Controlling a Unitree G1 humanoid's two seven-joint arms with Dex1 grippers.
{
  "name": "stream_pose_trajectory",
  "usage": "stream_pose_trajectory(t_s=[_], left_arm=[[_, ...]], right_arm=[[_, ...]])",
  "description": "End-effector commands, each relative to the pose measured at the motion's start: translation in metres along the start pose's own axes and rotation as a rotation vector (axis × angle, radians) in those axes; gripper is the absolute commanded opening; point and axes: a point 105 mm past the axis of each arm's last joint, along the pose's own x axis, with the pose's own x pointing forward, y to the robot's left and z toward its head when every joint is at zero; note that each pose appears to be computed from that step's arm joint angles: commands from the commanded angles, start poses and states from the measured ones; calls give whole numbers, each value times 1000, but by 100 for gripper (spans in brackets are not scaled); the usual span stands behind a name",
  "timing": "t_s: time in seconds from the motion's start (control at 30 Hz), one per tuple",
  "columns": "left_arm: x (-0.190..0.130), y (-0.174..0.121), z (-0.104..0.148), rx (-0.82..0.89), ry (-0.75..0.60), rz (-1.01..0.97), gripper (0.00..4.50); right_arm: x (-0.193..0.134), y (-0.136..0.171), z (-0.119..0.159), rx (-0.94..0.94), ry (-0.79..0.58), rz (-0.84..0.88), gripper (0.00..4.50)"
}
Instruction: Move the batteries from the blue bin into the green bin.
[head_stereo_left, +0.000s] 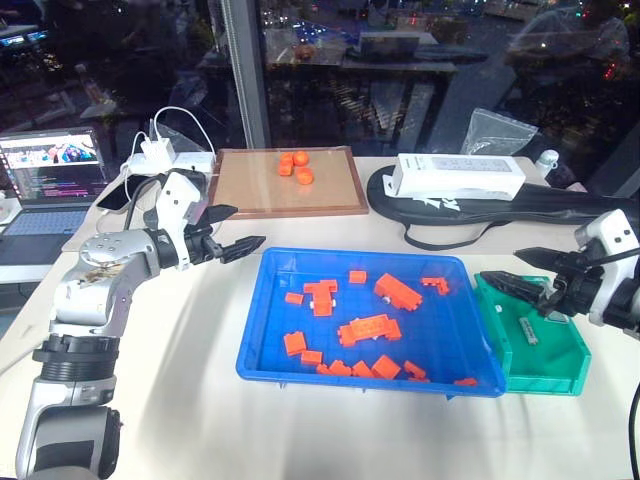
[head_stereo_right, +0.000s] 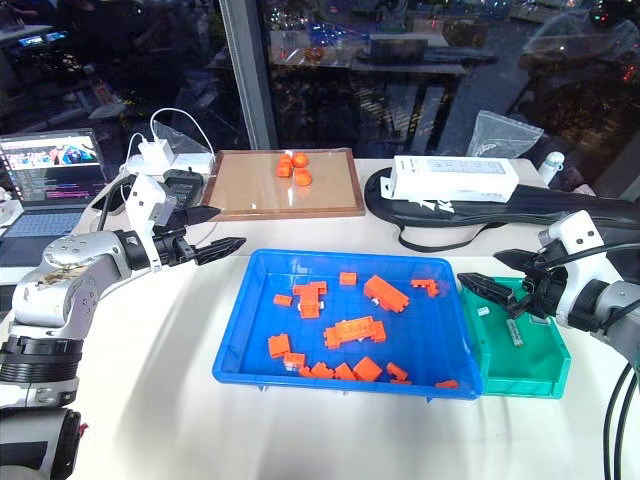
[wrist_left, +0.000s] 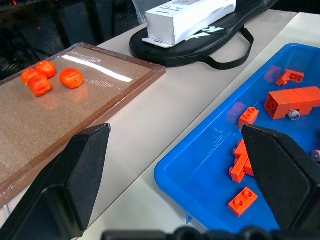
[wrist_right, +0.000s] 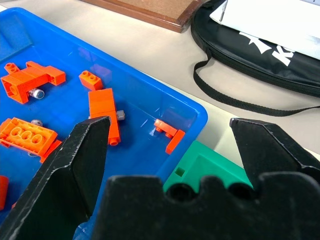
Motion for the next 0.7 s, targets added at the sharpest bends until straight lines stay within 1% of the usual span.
stream_pose_trajectory(t_s=[0.03,0.1,0.17,0.27,0.33,0.37,0.47,0.53,0.6,0.67,0.7], left_arm=[[4,-7,23,56,-37,-89,450],[6,-23,45,56,-88,-245,450],[5,-34,53,48,-88,-362,450],[-4,-56,35,128,44,-535,450],[-11,-68,29,118,82,-609,450],[-14,-71,27,115,96,-629,450],[-23,-80,17,128,152,-673,450],[-26,-83,12,128,173,-673,450],[-28,-83,10,128,175,-659,450],[-28,-84,9,139,176,-645,450],[-31,-86,6,141,191,-650,450]], right_arm=[[-6,-1,24,-98,-39,-19,444],[2,14,36,-172,-43,39,444],[12,29,44,-215,-31,103,444],[28,47,40,-286,67,177,444],[39,55,38,-288,100,186,444],[44,59,36,-290,119,200,444],[58,78,17,-292,200,268,444],[72,84,6,-262,218,272,444],[88,81,-1,-205,232,236,444],[97,64,-14,-164,301,135,444],[104,61,-15,-131,303,106,444]])
